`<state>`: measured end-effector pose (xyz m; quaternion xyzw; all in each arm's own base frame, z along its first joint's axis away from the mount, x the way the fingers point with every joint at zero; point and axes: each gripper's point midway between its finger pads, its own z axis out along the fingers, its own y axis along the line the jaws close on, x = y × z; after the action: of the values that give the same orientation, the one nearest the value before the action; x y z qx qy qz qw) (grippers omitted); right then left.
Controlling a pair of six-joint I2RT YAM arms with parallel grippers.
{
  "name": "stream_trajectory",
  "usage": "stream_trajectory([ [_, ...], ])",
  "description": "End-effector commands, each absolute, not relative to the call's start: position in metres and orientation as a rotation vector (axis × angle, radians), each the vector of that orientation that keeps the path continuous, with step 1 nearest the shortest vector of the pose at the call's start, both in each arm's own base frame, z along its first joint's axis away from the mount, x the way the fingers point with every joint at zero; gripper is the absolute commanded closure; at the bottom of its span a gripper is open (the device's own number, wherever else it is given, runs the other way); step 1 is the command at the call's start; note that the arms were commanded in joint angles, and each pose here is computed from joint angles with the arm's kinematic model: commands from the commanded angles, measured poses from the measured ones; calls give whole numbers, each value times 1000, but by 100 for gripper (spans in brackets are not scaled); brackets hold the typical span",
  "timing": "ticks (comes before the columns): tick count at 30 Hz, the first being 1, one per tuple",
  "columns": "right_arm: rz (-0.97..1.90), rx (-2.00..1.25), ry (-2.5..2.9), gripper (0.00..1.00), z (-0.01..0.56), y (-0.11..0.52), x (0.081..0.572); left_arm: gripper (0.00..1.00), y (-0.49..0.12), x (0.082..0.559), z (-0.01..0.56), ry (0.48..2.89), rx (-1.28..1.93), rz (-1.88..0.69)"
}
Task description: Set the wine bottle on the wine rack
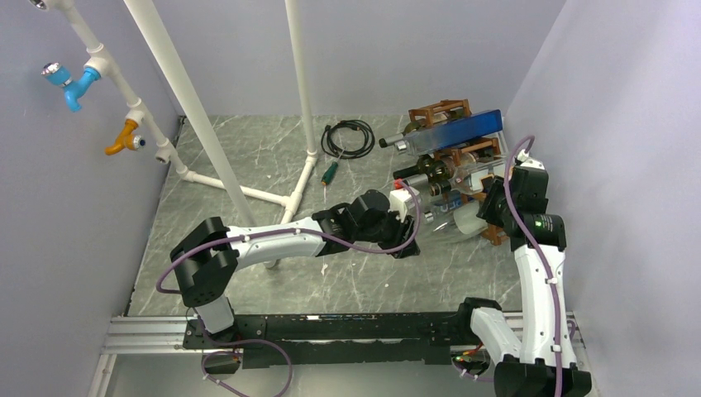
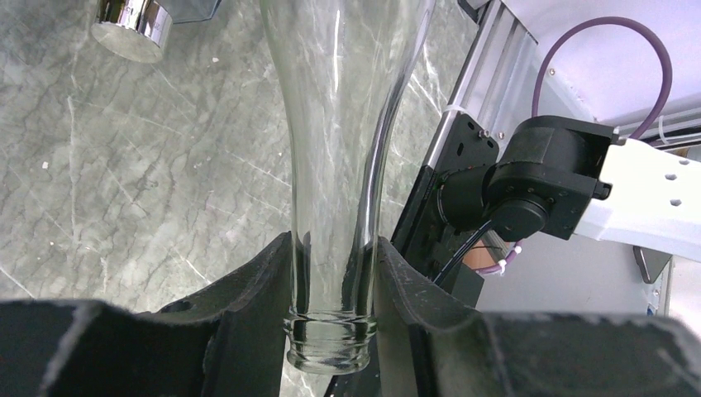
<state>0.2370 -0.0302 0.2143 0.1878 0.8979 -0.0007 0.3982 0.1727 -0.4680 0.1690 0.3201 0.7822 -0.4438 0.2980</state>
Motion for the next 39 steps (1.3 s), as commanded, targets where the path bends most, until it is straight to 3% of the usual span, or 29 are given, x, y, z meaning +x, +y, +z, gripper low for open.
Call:
stream_trajectory([
  [1,116,423,2239,62,214,-13,248,100,-475,192,203,1979,758,-1222],
  [5,157,425,2229,80,218,-7,243,100,-481,191,205,1954,758,-1258],
  [7,231,422,2232,100,218,3,241,100,-488,189,204,1946,750,-1292],
  [16,334,442,2248,100,216,18,236,100,-524,184,153,2123,639,-1394],
  [20,327,432,2260,100,212,18,235,100,-518,183,169,2094,649,-1389],
  [27,377,408,2255,100,219,25,236,100,-491,207,240,1894,636,-1143],
  [39,398,404,2260,100,215,28,234,100,-503,222,185,1592,902,-603],
])
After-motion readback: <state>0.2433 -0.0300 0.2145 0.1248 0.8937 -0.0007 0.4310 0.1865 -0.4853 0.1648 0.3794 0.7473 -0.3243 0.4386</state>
